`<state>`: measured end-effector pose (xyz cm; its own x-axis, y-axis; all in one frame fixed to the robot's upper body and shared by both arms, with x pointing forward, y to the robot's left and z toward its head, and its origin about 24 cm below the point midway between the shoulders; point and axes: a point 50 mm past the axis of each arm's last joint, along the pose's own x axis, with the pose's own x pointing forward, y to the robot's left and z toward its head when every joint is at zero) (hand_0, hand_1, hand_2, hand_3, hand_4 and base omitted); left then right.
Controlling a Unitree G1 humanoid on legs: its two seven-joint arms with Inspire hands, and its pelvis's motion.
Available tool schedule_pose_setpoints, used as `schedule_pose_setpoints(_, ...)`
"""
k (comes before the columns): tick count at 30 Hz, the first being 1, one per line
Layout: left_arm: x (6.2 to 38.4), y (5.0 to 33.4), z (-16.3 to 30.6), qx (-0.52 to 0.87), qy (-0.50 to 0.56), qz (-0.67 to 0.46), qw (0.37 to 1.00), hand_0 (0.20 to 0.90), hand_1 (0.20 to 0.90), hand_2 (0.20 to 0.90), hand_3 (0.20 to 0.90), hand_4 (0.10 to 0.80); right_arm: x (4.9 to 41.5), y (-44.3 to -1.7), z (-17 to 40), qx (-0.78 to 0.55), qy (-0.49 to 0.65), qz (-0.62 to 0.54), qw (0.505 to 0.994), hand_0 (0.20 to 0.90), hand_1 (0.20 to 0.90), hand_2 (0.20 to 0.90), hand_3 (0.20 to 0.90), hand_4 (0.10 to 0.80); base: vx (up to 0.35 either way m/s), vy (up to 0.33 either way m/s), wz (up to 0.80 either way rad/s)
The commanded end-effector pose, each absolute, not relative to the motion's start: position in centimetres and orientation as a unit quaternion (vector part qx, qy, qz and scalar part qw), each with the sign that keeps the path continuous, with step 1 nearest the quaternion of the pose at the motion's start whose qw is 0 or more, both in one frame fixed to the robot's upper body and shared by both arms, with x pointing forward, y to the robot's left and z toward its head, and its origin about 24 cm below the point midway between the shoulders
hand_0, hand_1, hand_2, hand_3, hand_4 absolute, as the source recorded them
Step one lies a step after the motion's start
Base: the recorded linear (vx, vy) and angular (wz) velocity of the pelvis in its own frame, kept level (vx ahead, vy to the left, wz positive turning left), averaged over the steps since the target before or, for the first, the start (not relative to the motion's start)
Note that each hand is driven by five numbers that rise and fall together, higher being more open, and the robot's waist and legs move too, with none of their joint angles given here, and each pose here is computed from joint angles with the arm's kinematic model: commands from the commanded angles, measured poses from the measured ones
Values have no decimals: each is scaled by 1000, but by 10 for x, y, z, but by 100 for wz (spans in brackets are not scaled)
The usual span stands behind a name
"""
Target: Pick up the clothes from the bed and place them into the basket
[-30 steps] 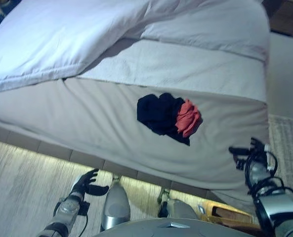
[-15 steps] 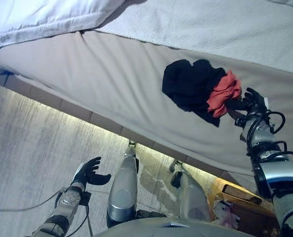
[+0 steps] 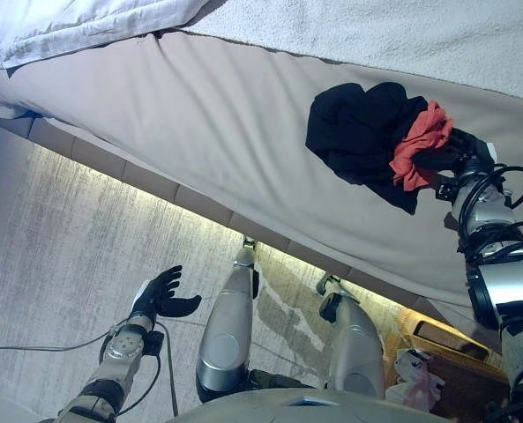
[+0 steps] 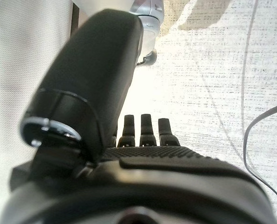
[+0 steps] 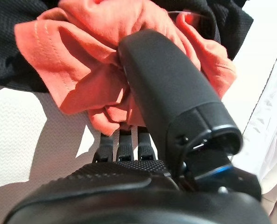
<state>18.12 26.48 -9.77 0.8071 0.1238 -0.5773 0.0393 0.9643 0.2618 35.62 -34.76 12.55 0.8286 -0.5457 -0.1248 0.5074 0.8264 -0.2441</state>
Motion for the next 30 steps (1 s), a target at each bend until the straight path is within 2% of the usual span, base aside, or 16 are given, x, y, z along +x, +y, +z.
schedule_pose_setpoints(1, 150, 283, -104, 143, 332, 40, 931, 900, 900, 900, 900, 800, 351, -360, 141, -98, 46, -302, 947, 300, 300, 300, 200, 100, 44, -19, 1)
schedule_pose_setpoints(8, 144, 275, -108, 140, 331, 31, 933, 900, 900, 900, 900, 800, 337, -364, 119, 74, -11, -304, 950, 300, 300, 300, 200, 100, 1, 21, 3)
schedule_pose_setpoints(14, 121, 260, -123, 128, 353, 32, 926, 900, 900, 900, 900, 800, 305, -347, 73, 243, -88, -258, 931, 300, 300, 300, 200, 100, 48, 66, -5)
schedule_pose_setpoints(21, 107, 246, -134, 128, 377, 34, 917, 900, 900, 900, 900, 800, 269, -322, 35, 335, -128, -236, 903, 300, 300, 300, 200, 100, 64, 51, -15)
schedule_pose_setpoints(29, 97, 229, -142, 121, 402, 23, 907, 900, 900, 900, 900, 800, 248, -300, 16, 387, -121, -240, 882, 300, 300, 300, 200, 100, 82, 104, -18)
schedule_pose_setpoints(30, 88, 224, -146, 105, 412, 36, 904, 900, 900, 900, 900, 800, 249, -290, 8, 399, -104, -229, 882, 300, 300, 300, 200, 100, 92, 190, -62)
